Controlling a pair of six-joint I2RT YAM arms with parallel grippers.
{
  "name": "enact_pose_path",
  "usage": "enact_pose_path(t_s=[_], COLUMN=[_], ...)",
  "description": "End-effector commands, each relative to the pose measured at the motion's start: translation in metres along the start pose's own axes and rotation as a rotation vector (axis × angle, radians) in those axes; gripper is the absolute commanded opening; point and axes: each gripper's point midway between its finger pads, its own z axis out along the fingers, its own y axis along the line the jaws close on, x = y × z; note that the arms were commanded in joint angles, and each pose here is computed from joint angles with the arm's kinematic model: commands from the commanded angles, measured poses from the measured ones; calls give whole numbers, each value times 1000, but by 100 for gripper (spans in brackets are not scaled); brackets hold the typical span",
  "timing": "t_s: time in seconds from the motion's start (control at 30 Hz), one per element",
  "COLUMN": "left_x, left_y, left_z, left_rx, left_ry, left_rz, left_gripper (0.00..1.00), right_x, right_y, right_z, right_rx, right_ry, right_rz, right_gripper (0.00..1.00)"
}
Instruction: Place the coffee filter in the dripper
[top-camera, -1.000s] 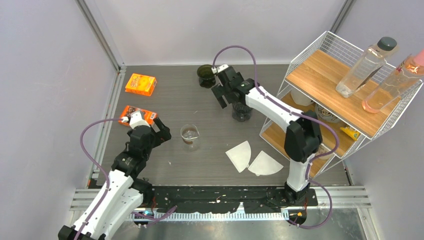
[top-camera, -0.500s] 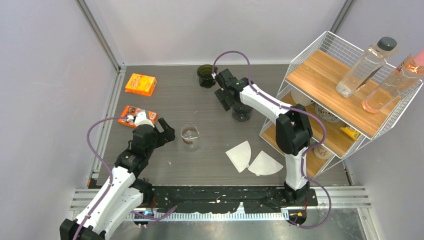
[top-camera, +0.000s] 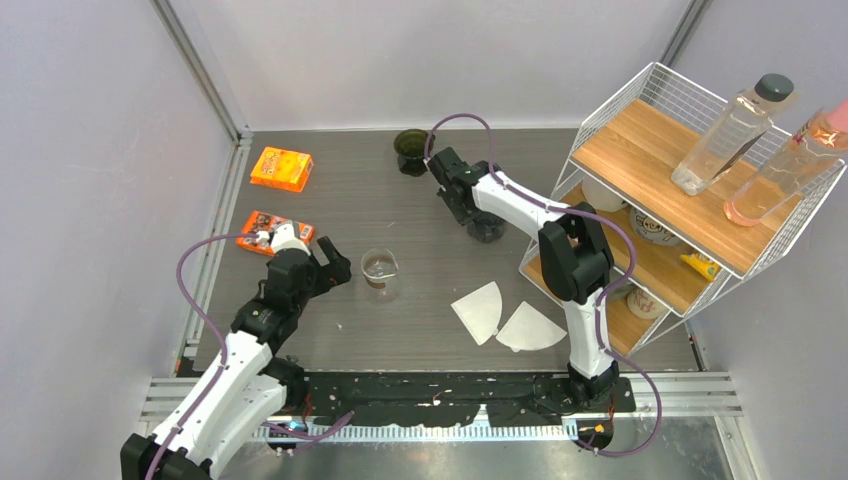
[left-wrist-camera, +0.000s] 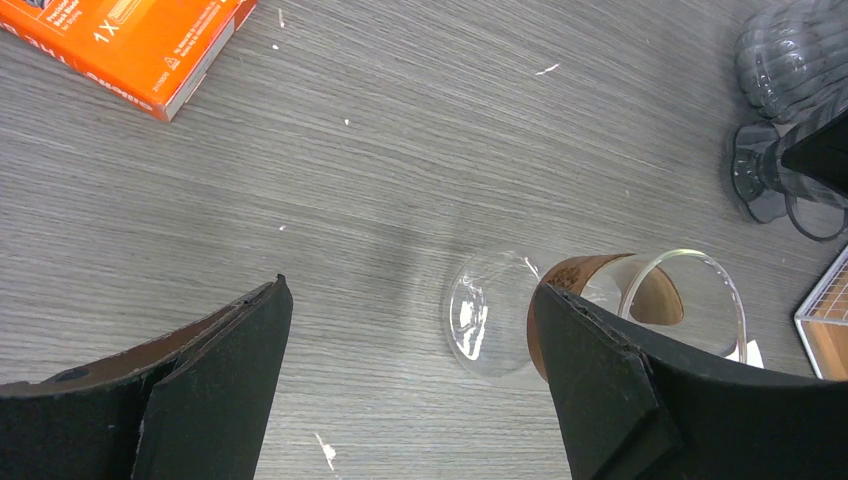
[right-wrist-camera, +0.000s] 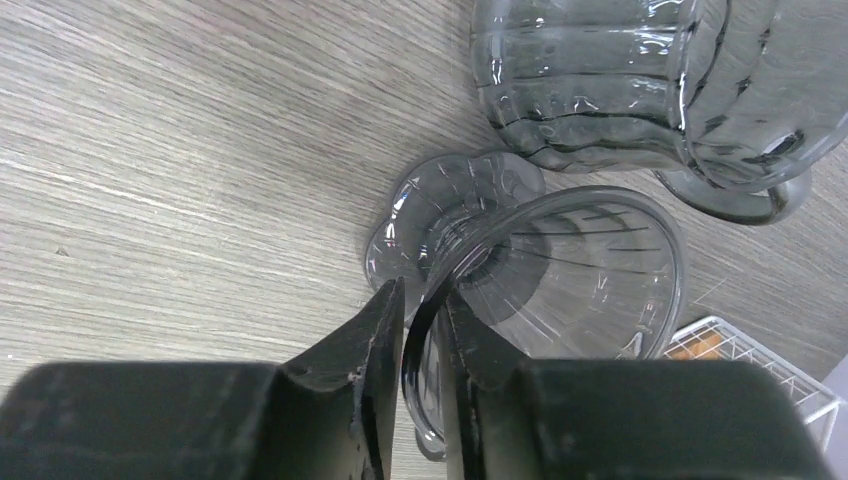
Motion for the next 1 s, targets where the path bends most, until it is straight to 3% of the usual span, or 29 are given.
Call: enact_pose_path(t_s=[0.0, 0.07, 0.13, 0.33, 0.47, 0.67, 0.97], left_x=[-9, -10, -9, -8, -9, -12, -17], left_y=[-5, -5, -6, -5, -3, 5, 20], left_z=[0, -1, -1, 1, 1, -2, -8], left_rx=[18, 22, 24, 18, 6, -29, -87], left_ry=[-44, -44, -44, -36, -42, -71, -131], left_rz=[-8, -11, -11, -9, -14, -28, -74], left_gripper=[99, 99, 99, 99, 99, 99, 99], right_x=[-4, -4, -7, -20, -39, -59, -61], right_y=[-2, -2, -2, -14, -13, 34, 101], right_z=[-5, -8, -14, -51, -105, -184, -278], right_rx=[5, -5, -15, 4, 1, -131, -276], right_ry=[-15, -19, -30, -91, -206, -398, -578], right_rz=[13, 15, 17, 34, 15, -158, -405], right_gripper=[20, 10, 6, 5, 5, 5, 5])
